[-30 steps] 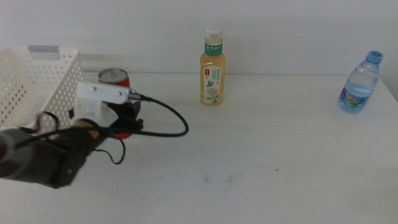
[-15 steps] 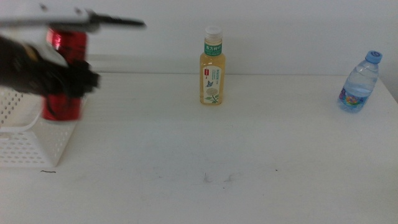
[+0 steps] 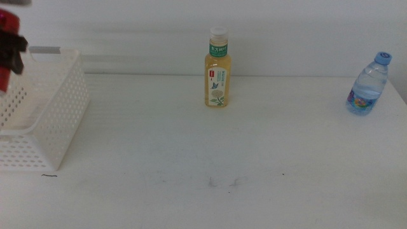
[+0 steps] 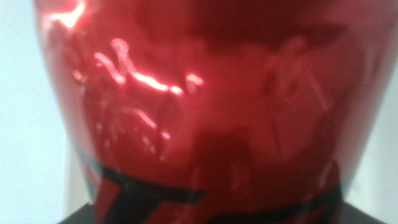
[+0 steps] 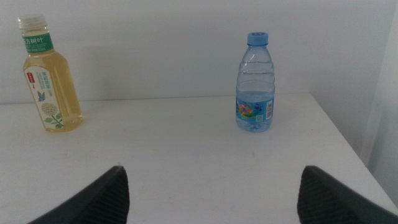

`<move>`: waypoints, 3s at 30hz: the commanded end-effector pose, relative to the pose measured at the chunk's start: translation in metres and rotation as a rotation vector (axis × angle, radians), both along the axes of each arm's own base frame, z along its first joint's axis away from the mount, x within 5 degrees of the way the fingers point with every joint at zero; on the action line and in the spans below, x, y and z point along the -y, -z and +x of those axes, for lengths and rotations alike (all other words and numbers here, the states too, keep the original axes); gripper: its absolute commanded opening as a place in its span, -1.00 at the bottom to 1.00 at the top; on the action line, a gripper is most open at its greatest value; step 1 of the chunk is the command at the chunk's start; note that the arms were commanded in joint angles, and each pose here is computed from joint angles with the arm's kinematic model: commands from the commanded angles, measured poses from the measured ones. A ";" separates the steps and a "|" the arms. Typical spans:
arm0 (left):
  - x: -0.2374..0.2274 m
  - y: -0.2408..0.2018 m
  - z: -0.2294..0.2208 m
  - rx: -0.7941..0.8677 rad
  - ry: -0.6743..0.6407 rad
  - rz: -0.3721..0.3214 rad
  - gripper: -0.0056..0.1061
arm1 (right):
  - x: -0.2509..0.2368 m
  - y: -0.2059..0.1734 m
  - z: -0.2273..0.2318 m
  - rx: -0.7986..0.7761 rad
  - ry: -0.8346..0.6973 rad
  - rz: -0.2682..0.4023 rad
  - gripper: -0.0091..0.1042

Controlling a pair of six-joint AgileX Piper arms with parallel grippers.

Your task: Use arms to grab the bottles and put them into the dustbin to the left of the table.

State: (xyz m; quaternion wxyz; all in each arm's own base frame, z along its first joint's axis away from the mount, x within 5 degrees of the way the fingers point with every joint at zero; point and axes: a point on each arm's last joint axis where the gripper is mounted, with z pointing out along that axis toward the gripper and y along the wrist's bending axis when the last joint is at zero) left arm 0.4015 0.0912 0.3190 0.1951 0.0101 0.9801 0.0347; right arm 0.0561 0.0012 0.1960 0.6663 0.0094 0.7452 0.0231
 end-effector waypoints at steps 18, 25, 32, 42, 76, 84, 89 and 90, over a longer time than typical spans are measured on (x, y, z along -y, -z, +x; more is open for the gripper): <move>-0.008 0.089 0.048 -0.072 0.033 0.004 0.78 | 0.000 0.000 0.000 0.012 0.005 -0.013 0.80; 0.025 0.024 0.025 0.010 0.051 0.043 0.78 | 0.000 0.000 0.000 0.012 0.005 -0.013 0.80; 0.097 -0.053 -0.049 0.241 0.125 0.023 0.78 | 0.000 0.000 0.000 0.012 0.005 -0.013 0.80; 0.168 -0.065 -0.137 0.588 0.338 -0.045 0.78 | 0.000 0.000 0.000 0.012 0.005 -0.013 0.80; 0.308 0.166 -0.052 0.860 0.336 -0.365 0.78 | 0.000 0.000 0.000 0.012 0.005 -0.013 0.80; 0.326 0.174 -0.025 0.890 0.314 -0.406 0.78 | 0.000 0.000 0.000 0.012 0.005 -0.013 0.80; 0.330 0.179 -0.015 0.915 0.262 -0.425 0.78 | 0.000 0.000 0.000 0.012 0.005 -0.013 0.80; 0.330 0.180 -0.013 0.924 0.260 -0.425 0.78 | 0.000 0.000 0.000 0.012 0.005 -0.013 0.80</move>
